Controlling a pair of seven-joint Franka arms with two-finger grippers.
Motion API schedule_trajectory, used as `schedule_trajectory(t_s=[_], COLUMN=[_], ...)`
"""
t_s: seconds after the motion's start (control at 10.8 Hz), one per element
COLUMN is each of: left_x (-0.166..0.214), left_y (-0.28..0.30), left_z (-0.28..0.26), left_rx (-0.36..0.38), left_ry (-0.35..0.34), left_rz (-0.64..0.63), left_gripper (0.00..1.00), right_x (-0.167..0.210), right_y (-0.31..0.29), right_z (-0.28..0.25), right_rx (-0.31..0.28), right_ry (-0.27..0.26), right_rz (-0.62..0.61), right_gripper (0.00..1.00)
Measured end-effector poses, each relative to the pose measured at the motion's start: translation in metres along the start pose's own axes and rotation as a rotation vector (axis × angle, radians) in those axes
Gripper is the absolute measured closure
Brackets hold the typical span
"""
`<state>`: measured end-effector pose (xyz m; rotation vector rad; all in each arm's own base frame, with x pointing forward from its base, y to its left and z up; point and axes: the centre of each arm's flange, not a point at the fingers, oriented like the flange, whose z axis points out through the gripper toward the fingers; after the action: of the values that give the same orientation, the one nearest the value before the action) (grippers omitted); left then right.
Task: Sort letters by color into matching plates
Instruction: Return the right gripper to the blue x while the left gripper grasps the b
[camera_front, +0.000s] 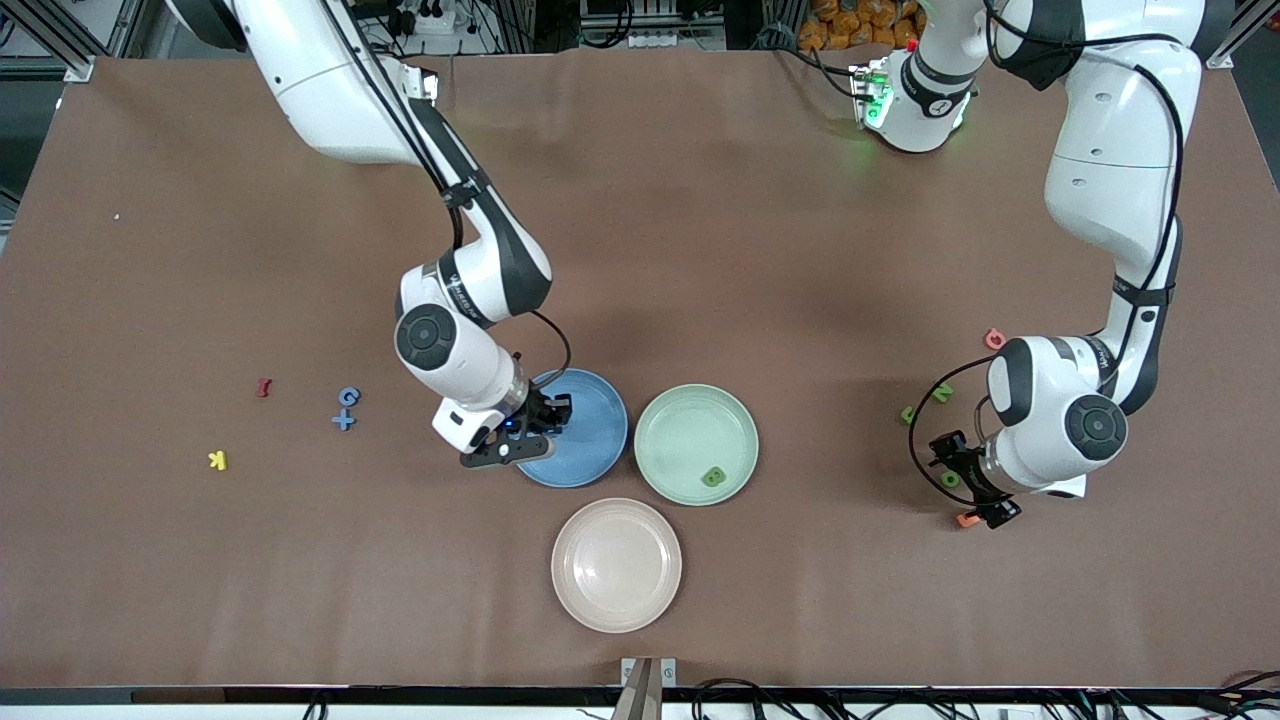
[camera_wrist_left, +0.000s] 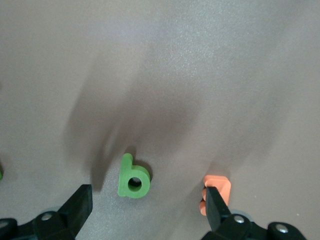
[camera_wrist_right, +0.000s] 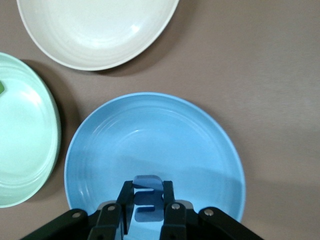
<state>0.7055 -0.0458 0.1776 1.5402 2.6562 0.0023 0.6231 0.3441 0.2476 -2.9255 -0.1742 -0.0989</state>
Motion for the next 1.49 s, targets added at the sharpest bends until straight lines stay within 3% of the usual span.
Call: schedule_trajectory(t_s=[0.09, 0.47, 0.65, 1.12, 1.49], left_x=[-0.001, -0.001, 0.0, 0.001, 0.002], left_y=[0.0, -0.001, -0.002, -0.003, -0.006], left_z=[0.0, 0.001, 0.003, 0.005, 0.009], left_rx=[-0.002, -0.005, -0.001, 0.001, 0.008], left_ry=[-0.001, -0.003, -0.001, 0.001, 0.005], left_rz=[0.001, 0.002, 0.002, 0.001, -0.001], left_gripper=[0.0, 0.0, 0.0, 0.0, 0.0], right_x=[0.0, 0.008, 0.016, 0.048, 0.044], right_y=[-0.004, 0.003, 0.016, 0.147, 0.23], right_z=[0.005, 0.001, -0.006, -0.058, -0.057], right_rx=[0.002, 0.001, -0.005, -0.066, -0.085], right_ry=[-0.003, 0.012, 0.026, -0.003, -0.047], right_rz=[0.002, -0.012, -0.036, -0.111, -0.31], right_gripper=[0.7, 0.19, 0.0, 0.0, 0.0])
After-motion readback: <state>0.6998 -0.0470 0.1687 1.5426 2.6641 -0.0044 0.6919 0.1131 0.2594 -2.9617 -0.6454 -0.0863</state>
